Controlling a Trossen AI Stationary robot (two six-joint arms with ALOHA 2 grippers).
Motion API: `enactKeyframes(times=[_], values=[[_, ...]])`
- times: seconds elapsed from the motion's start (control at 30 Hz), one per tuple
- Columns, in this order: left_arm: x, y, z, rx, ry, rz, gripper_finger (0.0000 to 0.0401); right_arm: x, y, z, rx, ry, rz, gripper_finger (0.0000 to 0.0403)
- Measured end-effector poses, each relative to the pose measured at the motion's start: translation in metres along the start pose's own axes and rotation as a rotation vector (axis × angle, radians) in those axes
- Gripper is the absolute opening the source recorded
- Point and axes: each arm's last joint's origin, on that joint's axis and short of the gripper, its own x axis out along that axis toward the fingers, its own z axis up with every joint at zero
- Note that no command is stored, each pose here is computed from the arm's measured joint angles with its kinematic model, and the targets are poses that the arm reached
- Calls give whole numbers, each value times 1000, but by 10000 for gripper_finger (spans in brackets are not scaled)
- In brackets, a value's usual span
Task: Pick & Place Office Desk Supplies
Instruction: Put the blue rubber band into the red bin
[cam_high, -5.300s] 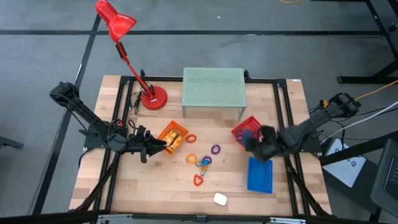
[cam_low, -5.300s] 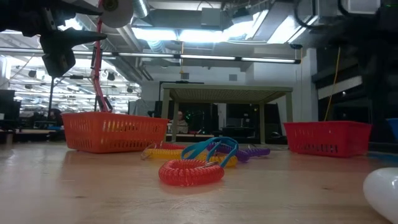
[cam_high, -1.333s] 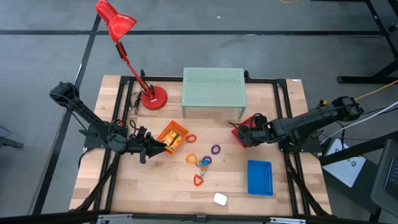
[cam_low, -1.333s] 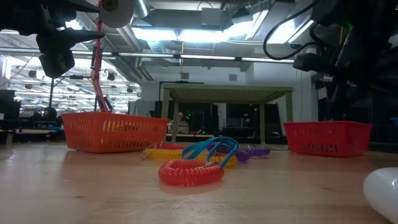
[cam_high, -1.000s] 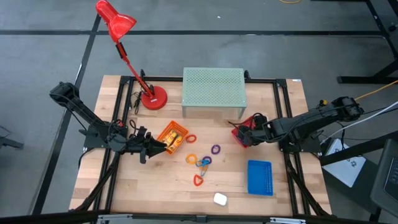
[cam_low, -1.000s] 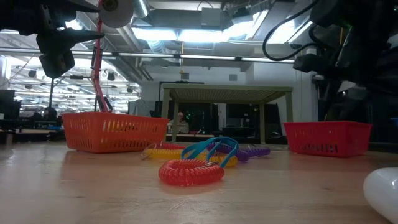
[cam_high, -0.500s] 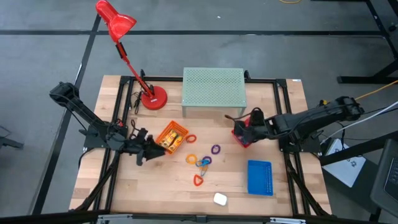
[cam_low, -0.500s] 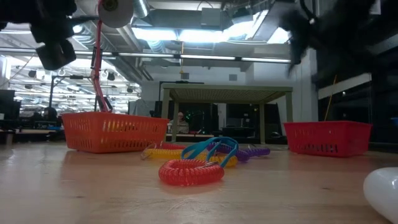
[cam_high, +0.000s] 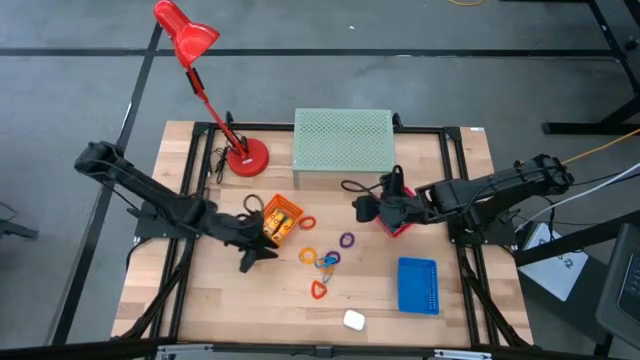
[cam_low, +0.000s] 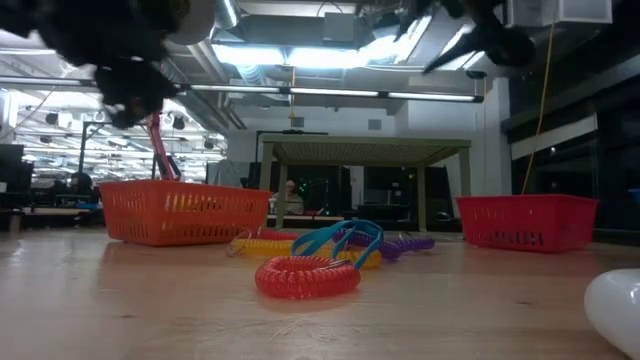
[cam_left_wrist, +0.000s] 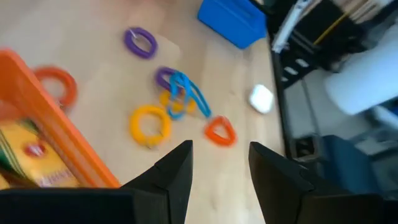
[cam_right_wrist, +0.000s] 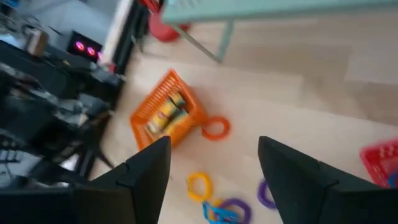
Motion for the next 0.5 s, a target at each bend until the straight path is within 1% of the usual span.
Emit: enactKeyframes(times=[0.1, 0.2, 0.33, 0.43, 0.5], values=[[15, 3, 8, 38, 11, 38, 152, -12, 12, 3, -45, -77, 38, 243], [33, 7, 15, 52, 64, 11, 152, -34, 31, 9, -92, -166, 107, 243], [64, 11, 24, 80, 103, -12, 152, -62, 49, 13, -148, -275, 163, 243], [89, 14, 30, 98, 141, -17, 152, -78, 57, 16, -162, -304, 188, 243], [105, 16, 32, 114, 165, -1, 152, -85, 59, 16, -163, -309, 199, 243]])
